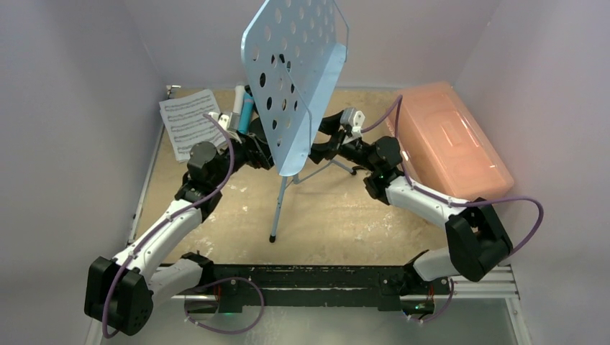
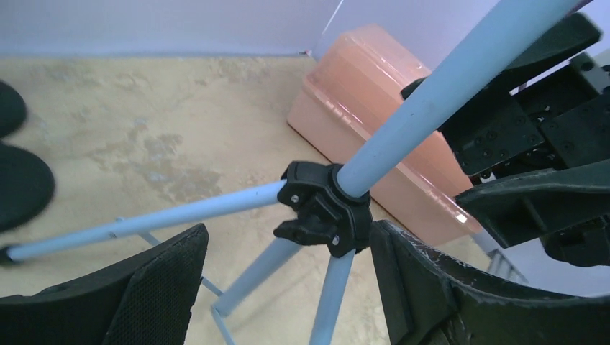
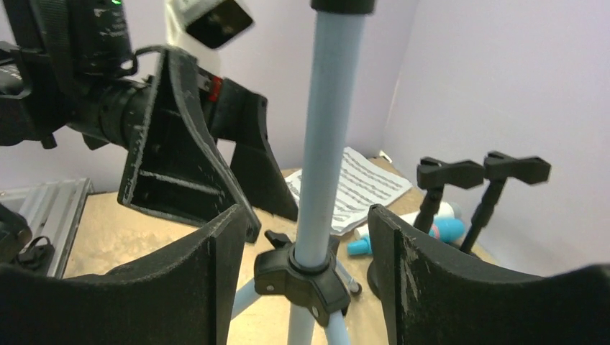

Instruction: Pack up the instrument practice props

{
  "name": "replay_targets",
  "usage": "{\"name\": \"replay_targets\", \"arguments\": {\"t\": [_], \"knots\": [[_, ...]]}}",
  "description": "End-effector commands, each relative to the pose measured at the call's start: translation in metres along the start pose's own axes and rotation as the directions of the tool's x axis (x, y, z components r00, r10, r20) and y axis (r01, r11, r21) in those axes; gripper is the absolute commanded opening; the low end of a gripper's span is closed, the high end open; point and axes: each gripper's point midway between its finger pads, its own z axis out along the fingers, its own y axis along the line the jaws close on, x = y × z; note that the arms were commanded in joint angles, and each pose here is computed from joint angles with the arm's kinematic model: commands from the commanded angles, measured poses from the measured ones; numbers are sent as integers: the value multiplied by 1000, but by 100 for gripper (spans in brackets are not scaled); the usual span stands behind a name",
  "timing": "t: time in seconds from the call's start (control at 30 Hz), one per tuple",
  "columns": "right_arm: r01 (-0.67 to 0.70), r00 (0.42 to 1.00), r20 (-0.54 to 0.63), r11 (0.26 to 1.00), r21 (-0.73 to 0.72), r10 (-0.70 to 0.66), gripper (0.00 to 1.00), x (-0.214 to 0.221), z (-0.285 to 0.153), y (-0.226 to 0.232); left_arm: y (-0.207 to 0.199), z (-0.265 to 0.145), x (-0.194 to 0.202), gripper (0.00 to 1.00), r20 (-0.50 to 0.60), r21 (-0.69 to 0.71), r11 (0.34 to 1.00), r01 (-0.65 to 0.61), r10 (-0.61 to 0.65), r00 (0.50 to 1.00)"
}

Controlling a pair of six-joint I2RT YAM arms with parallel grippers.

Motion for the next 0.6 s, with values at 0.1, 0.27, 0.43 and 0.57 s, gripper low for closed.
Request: {"name": "replay_targets", "arguments": {"t": [0.1, 0.27, 0.43, 0.57], "knots": [[-32, 999, 44, 993, 113, 27, 67, 2, -16, -7, -15, 4, -34, 79, 163, 82, 940, -331, 315, 935], [-28, 999, 26, 996, 90, 26, 67, 7, -13, -6, -9, 5, -26, 79, 169, 151, 891, -429, 404, 899], [-23, 1000, 14, 994, 105, 22, 68, 9, -14, -8, -12, 2, -23, 78, 182, 278, 852, -443, 407, 895], [-27, 1000, 3, 990, 135, 27, 72, 15, -15, -14, -20, 3, -14, 77, 167, 361, 818, -448, 417, 894]]}}
